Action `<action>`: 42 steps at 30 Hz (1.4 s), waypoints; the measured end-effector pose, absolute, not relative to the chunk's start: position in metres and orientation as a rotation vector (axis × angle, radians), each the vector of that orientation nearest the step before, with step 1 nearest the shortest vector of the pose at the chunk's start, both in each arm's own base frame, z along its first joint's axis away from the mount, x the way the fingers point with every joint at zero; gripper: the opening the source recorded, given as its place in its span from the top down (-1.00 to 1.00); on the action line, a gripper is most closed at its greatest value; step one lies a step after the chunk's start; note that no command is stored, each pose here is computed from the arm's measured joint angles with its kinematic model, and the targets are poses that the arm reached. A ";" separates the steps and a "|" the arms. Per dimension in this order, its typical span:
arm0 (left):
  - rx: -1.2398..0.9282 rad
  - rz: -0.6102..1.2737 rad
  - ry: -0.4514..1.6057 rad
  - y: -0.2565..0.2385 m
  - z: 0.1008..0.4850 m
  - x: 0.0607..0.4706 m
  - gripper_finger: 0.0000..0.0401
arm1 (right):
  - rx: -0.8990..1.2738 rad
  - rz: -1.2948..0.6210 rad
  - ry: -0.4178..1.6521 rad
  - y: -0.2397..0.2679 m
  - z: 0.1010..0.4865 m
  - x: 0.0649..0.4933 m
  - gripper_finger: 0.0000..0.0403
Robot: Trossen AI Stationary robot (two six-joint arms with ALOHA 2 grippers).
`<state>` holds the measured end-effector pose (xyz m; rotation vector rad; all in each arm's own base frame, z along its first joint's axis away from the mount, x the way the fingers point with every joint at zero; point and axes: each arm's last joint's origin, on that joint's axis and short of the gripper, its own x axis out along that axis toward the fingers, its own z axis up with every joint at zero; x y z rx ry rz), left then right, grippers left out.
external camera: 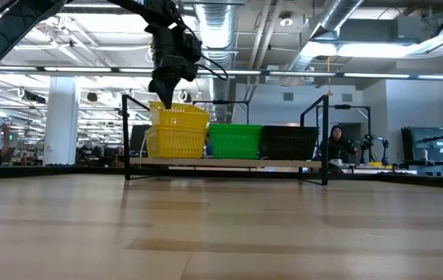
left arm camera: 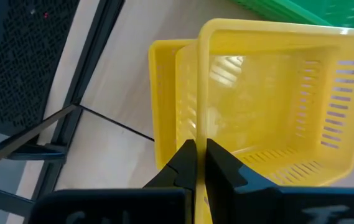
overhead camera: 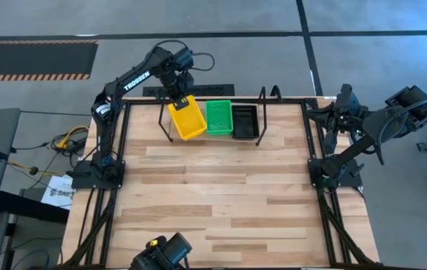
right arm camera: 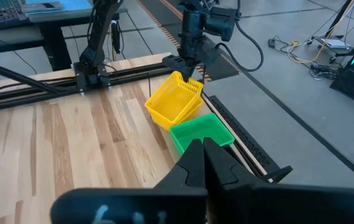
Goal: Stack baskets on shelf by color
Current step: Stack the yellow basket on top of the other yellow stacked baskets on the shelf
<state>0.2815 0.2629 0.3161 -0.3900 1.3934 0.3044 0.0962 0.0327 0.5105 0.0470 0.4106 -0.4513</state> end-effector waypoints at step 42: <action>-0.195 0.507 1.360 0.253 0.324 0.307 0.37 | 0.041 -0.446 0.422 0.033 0.510 0.096 0.99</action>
